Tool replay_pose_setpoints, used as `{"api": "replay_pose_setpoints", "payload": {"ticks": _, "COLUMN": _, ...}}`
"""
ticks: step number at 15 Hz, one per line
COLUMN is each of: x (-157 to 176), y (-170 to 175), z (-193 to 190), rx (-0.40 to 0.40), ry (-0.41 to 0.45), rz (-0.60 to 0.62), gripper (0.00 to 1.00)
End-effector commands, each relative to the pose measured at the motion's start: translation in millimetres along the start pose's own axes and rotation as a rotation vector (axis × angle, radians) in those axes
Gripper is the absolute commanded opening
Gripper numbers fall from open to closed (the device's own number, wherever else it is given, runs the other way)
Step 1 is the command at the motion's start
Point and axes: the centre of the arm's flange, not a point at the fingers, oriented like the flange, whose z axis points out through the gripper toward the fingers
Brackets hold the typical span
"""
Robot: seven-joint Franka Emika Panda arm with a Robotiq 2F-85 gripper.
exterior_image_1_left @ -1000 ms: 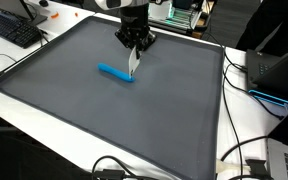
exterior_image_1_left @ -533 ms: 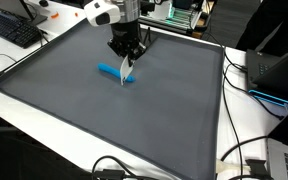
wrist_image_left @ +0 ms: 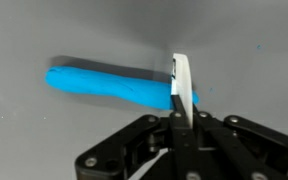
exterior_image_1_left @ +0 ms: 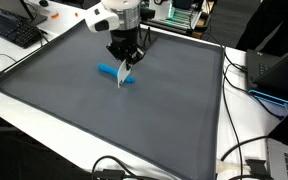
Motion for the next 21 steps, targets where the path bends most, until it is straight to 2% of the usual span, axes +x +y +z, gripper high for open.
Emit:
{"api": "replay_pose_setpoints", "payload": {"ticks": 1, "x": 2, "y": -3, "z": 19, "rx": -0.042, "ry": 0.004, "rz": 0.03, "gripper": 0.01}}
{"api": "replay_pose_setpoints", "payload": {"ticks": 7, "x": -1, "y": -1, "z": 31, "rx": -0.055, "ry": -0.02, "rz": 0.049, "gripper": 0.01}}
{"api": "replay_pose_setpoints", "payload": {"ticks": 16, "x": -3, "y": 1, "z": 41, "rx": -0.039, "ry": -0.073, "rz": 0.012, "gripper": 0.01}}
{"api": "replay_pose_setpoints", "payload": {"ticks": 21, "x": -1, "y": -9, "z": 33, "rx": 0.029, "ry": -0.082, "rz": -0.004, "gripper": 0.01}}
